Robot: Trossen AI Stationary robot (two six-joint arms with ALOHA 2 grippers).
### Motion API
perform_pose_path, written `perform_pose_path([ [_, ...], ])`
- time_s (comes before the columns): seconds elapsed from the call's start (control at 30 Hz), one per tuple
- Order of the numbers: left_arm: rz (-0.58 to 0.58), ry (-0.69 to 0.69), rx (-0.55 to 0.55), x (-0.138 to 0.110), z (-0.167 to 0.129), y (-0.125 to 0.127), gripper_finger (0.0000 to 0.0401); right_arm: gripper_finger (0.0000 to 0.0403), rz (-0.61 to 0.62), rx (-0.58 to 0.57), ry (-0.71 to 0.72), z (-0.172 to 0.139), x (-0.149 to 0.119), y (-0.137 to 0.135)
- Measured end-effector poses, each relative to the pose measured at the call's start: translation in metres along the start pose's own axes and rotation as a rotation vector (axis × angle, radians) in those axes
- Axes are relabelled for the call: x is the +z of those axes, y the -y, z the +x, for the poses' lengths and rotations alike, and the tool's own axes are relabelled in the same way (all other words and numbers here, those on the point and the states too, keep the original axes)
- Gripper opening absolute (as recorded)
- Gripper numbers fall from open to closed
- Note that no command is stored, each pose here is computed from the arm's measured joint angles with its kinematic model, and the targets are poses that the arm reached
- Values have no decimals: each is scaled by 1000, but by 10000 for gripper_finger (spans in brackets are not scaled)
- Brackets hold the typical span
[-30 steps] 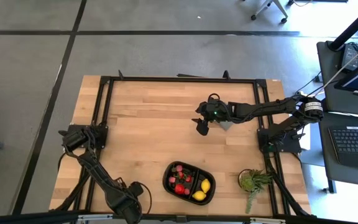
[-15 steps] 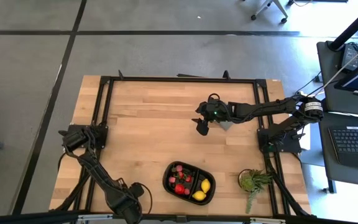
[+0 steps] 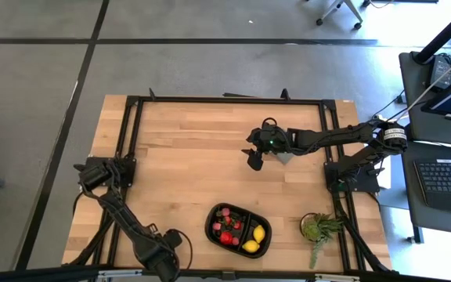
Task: Pick and placing Produce into tupperware
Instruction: Put the strawberry into the black bin
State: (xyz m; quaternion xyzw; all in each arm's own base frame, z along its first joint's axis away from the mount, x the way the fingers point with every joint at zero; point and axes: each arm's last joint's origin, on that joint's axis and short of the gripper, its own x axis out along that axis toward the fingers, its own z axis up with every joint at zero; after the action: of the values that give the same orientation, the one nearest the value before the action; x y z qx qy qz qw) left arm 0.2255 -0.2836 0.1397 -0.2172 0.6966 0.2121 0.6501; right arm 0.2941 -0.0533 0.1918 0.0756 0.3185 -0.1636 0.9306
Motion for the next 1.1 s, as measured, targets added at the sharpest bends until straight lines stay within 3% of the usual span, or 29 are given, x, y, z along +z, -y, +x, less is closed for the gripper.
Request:
perform_pose_path([
  [0.37,-4,-46,11,-1,0,-1,108,243,0,0,0,0,0,0],
  [0.5,2,-53,9,1,0,-1,108,243,0,0,0,0,0,0],
  [0.67,102,-50,-11,11,-5,-3,116,243,0,0,0,0,0,0],
  [0.9,270,107,-94,47,-40,-5,104,243,1,2,11,0,1,0],
  [1.1,459,344,-118,90,-66,-9,122,243,25,3,19,0,2,0],
])
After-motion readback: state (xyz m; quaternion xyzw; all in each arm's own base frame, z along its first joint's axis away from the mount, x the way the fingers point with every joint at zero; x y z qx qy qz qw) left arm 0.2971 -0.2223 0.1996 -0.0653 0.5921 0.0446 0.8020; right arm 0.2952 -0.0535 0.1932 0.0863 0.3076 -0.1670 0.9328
